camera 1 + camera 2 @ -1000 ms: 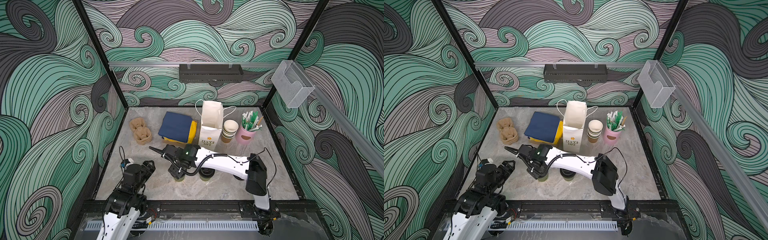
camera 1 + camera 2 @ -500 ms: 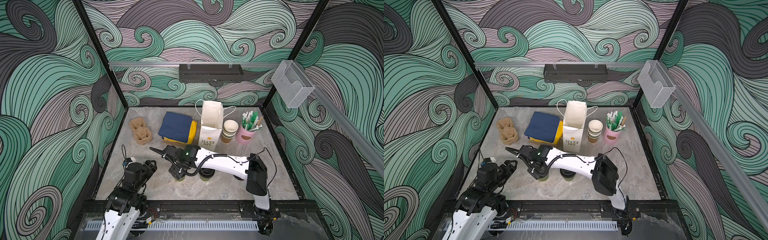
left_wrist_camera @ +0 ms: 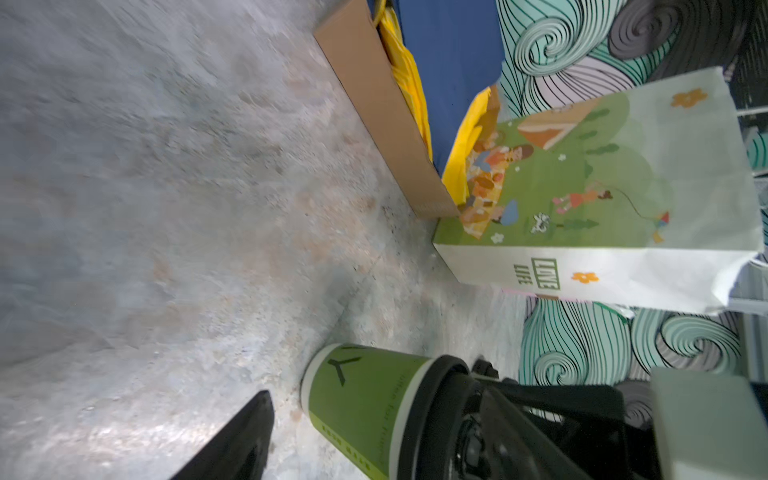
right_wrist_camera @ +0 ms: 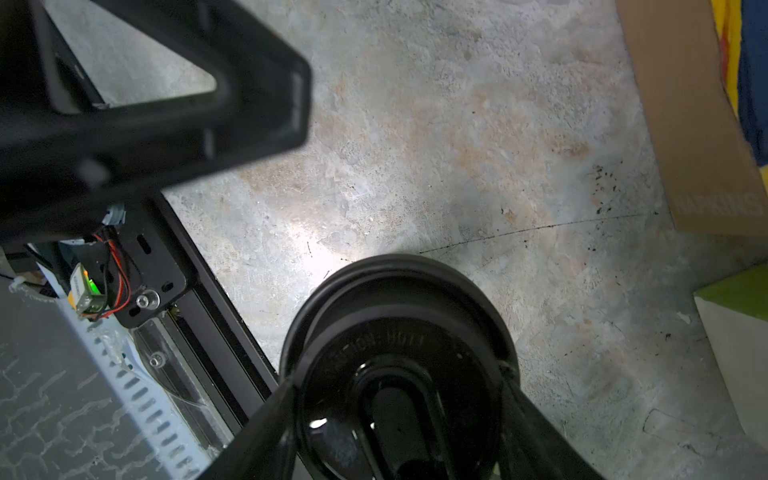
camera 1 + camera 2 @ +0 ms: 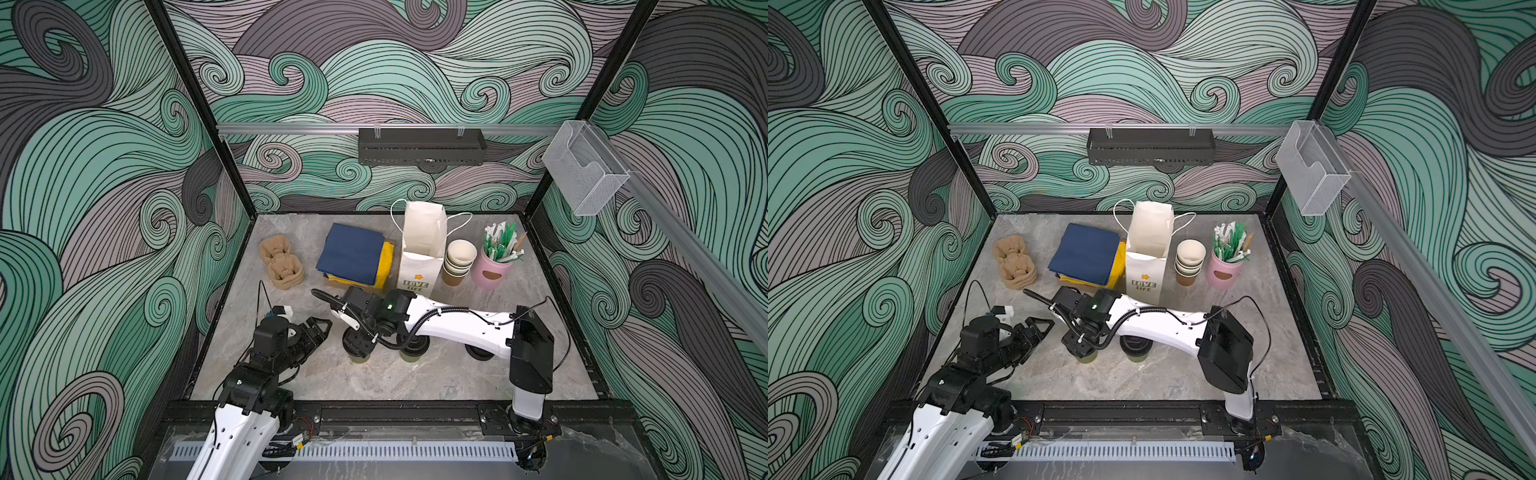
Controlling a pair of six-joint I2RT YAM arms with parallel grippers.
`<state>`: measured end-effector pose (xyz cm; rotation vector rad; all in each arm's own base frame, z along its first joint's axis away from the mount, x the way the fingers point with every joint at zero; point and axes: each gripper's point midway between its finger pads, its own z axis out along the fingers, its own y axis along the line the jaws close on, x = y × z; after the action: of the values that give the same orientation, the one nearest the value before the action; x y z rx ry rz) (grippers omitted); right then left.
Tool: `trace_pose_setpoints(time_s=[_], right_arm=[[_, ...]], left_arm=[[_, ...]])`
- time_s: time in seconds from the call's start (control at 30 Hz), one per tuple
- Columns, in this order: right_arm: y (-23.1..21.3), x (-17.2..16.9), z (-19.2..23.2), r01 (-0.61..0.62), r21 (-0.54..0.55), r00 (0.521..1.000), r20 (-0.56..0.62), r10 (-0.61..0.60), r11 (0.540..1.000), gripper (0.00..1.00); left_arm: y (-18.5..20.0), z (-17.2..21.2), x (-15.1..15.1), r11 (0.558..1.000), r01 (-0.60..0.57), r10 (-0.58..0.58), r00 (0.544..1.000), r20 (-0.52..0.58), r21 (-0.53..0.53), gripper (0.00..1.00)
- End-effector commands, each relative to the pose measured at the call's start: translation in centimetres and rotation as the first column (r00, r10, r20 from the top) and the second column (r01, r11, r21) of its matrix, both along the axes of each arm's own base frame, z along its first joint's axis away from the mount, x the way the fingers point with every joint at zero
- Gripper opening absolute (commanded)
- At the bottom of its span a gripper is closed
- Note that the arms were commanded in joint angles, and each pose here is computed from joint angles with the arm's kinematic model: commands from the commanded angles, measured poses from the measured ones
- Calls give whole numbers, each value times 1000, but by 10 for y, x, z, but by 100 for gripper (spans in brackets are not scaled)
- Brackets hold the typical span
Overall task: Pack the takeout coffee
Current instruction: 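Close the left gripper around the green cup while the right holds the lid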
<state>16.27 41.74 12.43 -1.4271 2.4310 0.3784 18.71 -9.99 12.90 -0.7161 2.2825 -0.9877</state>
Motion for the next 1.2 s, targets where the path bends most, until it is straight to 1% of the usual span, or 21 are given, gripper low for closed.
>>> trace_pose_setpoints(time_s=[0.0, 0.17, 0.27, 0.37, 0.5, 0.73, 0.8, 1.0, 1.17], right_arm=[[-18, -30, -34, -143, -89, 984, -123, 131, 986, 68], [-24, -37, -45, -206, -108, 971, -150, 189, 973, 67], [-28, -39, -52, -230, -117, 964, -165, 210, 966, 67], [-31, -41, -57, -247, -120, 957, -187, 222, 962, 67], [-35, -44, -66, -264, -129, 948, -216, 232, 956, 67], [-42, -48, -78, -291, -165, 935, -256, 243, 942, 66], [-43, -49, -78, -292, -169, 935, -259, 244, 941, 66], [-36, -46, -68, -289, -142, 938, -240, 251, 947, 67], [-29, -43, -58, -281, -115, 942, -221, 252, 953, 70]], left_arm=[[-23, 7, -4, 988, 130, -127, 991, 31, -85, 81], [-30, 2, -7, 980, 160, -160, 987, 15, -122, 80], [-37, 2, -8, 969, 187, -185, 982, 24, -159, 80], [-42, 1, -9, 958, 209, -208, 978, 25, -197, 77], [-44, -4, -13, 955, 220, -223, 975, 7, -200, 74], [-47, -7, -12, 949, 233, -237, 972, 12, -214, 71], [-47, -10, -13, 947, 240, -245, 969, 1, -212, 68], [-51, -15, -12, 941, 261, -271, 962, -20, -214, 62], [-52, -21, -13, 939, 277, -293, 954, -55, -206, 56]])
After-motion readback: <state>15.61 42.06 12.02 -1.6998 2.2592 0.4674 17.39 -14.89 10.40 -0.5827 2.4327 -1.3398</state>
